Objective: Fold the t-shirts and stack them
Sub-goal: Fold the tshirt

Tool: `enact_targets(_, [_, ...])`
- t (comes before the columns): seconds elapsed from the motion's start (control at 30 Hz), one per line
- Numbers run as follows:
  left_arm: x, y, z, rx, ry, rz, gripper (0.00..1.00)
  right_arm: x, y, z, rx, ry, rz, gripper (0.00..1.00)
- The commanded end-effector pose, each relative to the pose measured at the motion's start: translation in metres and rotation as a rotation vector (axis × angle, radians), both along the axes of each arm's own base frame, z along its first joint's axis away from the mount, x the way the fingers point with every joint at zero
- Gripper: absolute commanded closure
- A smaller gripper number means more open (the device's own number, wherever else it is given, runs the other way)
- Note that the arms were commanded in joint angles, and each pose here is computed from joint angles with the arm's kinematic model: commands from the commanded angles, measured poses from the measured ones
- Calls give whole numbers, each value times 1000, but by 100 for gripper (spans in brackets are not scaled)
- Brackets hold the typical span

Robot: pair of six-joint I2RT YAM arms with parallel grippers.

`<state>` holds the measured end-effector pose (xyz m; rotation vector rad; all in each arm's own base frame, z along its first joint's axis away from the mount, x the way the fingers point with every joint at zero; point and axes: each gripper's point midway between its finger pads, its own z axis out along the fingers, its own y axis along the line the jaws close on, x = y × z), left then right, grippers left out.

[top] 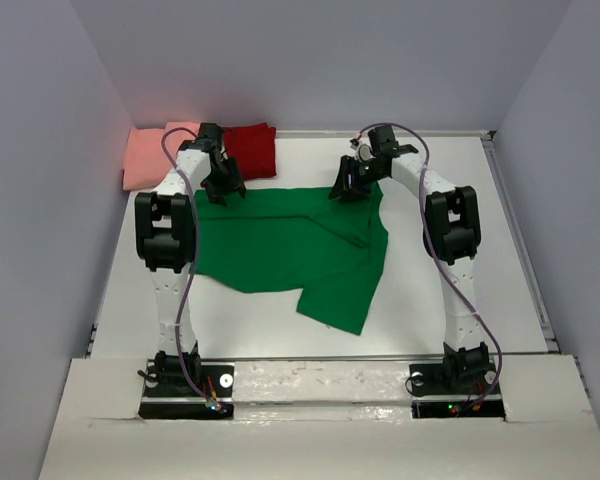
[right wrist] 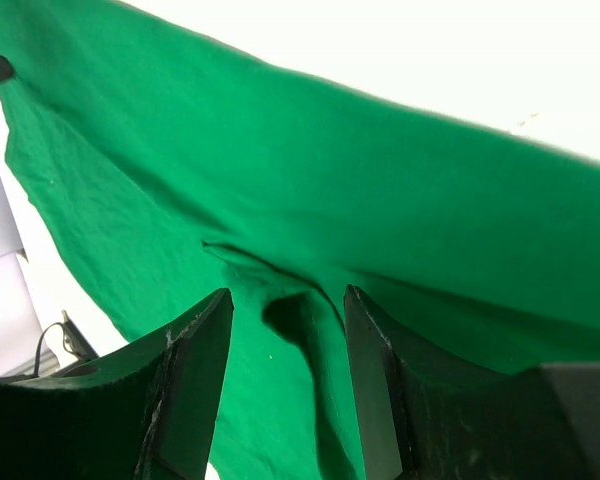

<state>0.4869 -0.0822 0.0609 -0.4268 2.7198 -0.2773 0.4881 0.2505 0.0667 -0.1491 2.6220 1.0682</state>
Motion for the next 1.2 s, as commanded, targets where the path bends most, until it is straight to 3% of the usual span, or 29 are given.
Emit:
enact_targets(0.0, [-5,-5,-8,6,14,-20,36,8,11,25,36,-58,40,46])
enact_targets(0.23, [-15,-5,-28,7,60,-28,37,-1,20,14,35,-21,53,46])
enact_targets(0.5, [-27,-6,-50,0,120,-36,52,-11,28,4,34,12,68,46])
enact_targets(0.9, [-32,-5,-60,6,154,-35,52,-32,28,-25,21,76,82,46])
enact_targets(0.97, [-31,-4,-59,9,153,-34,52,-39,31,-30,17,89,91,63])
enact_targets(1.0, [-31,-5,-60,9,156,-35,52,-39,30,-30,17,91,91,82])
enact_targets(1.07, [-30,-5,-60,11,156,-36,52,-42,31,-27,24,96,92,89])
enact_targets(1.17, [-30,-4,-60,15,157,-36,52,-45,31,-20,37,94,93,88])
